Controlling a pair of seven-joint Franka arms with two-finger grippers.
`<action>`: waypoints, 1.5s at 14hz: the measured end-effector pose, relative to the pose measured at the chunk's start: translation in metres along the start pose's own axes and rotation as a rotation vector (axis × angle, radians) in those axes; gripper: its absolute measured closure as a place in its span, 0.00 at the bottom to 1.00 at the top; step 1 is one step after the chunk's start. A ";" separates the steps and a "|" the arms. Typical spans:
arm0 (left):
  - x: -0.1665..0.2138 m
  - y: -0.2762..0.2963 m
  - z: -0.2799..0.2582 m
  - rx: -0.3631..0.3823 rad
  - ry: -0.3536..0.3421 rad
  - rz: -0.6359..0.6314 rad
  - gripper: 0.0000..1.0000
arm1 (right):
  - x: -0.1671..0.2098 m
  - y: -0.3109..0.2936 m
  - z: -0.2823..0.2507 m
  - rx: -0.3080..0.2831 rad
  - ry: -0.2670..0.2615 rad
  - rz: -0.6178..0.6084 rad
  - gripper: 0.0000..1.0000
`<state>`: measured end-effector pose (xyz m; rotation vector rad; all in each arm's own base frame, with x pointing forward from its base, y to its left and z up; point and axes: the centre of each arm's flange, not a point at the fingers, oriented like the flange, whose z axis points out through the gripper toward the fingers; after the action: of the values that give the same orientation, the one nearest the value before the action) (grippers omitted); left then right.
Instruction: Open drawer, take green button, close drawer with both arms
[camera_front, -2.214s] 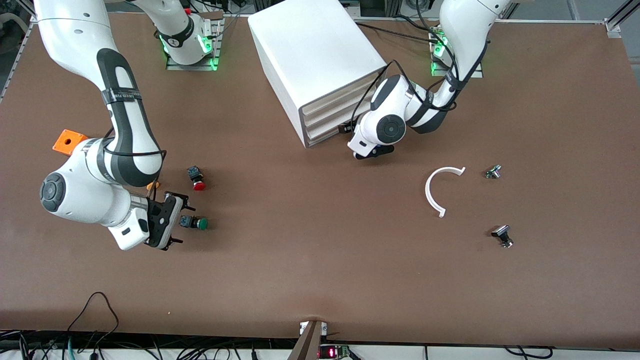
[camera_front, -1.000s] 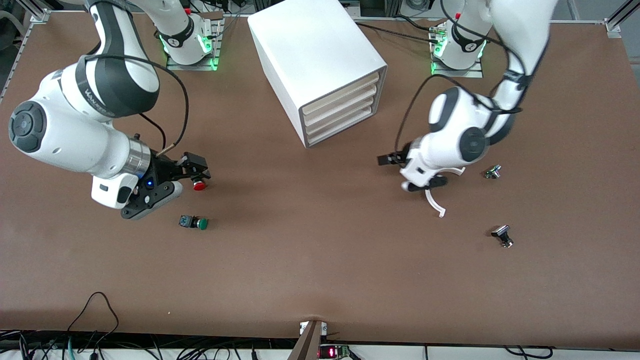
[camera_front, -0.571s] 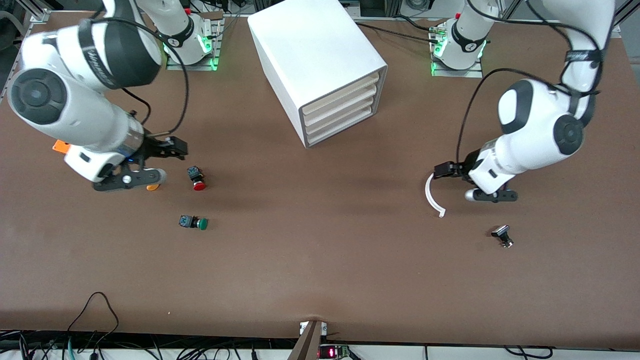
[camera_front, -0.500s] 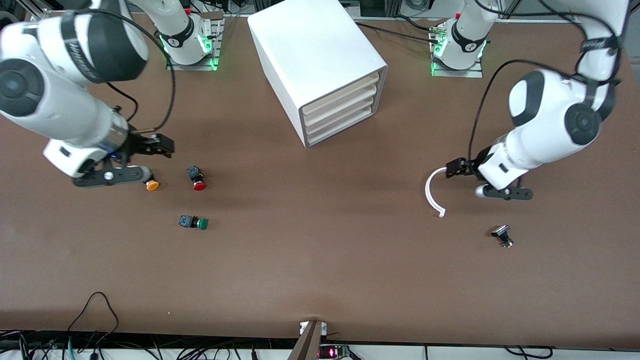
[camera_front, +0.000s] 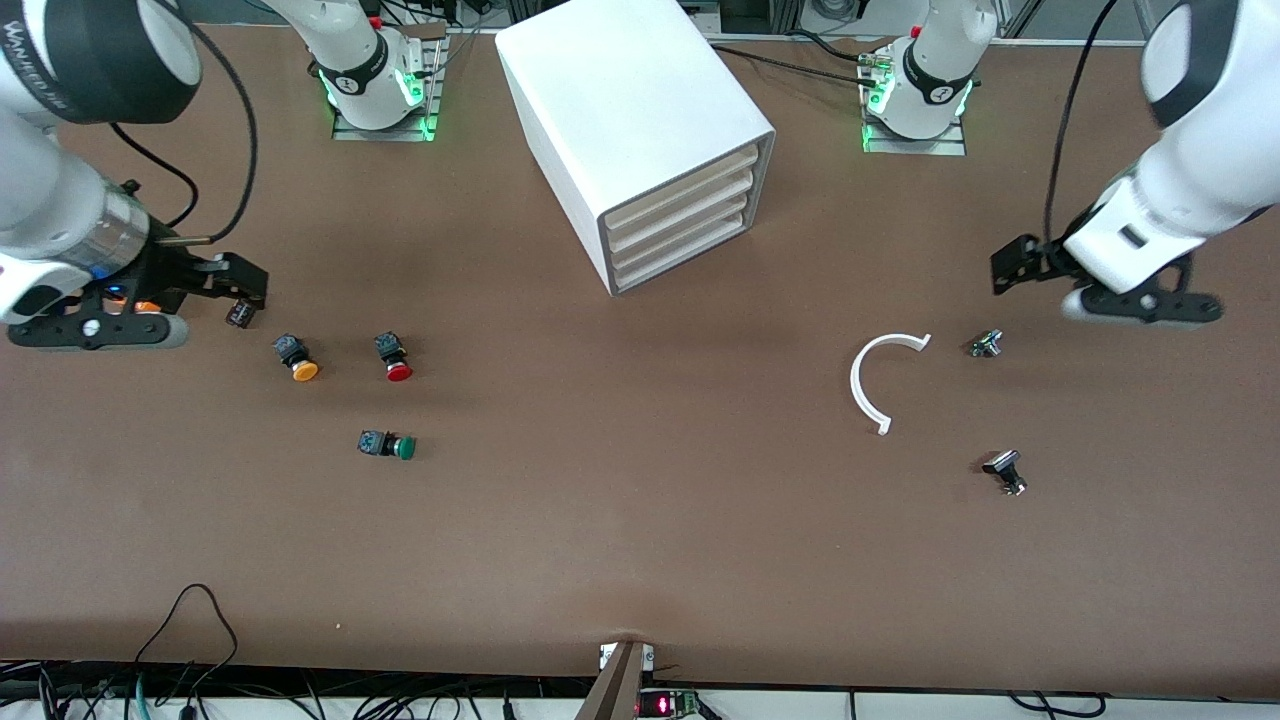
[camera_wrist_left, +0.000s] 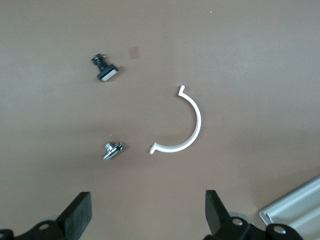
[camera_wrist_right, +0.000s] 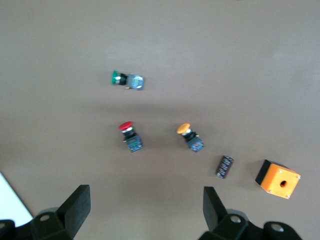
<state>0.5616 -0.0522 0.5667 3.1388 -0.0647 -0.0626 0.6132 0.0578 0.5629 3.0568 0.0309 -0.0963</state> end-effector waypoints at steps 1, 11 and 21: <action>0.000 -0.006 -0.016 0.000 0.013 -0.010 0.00 | 0.002 0.025 0.002 0.000 0.001 0.004 0.00; 0.016 -0.014 -0.007 -0.003 0.013 -0.023 0.00 | -0.016 0.072 -0.014 0.055 0.002 -0.022 0.00; 0.021 -0.022 -0.020 0.035 0.051 -0.028 0.00 | -0.016 0.080 -0.009 0.032 0.004 0.045 0.00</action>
<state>0.5846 -0.0308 0.5853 3.1739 -0.0222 0.0189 0.5999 -0.0213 0.5790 3.0880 -0.0389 -0.0883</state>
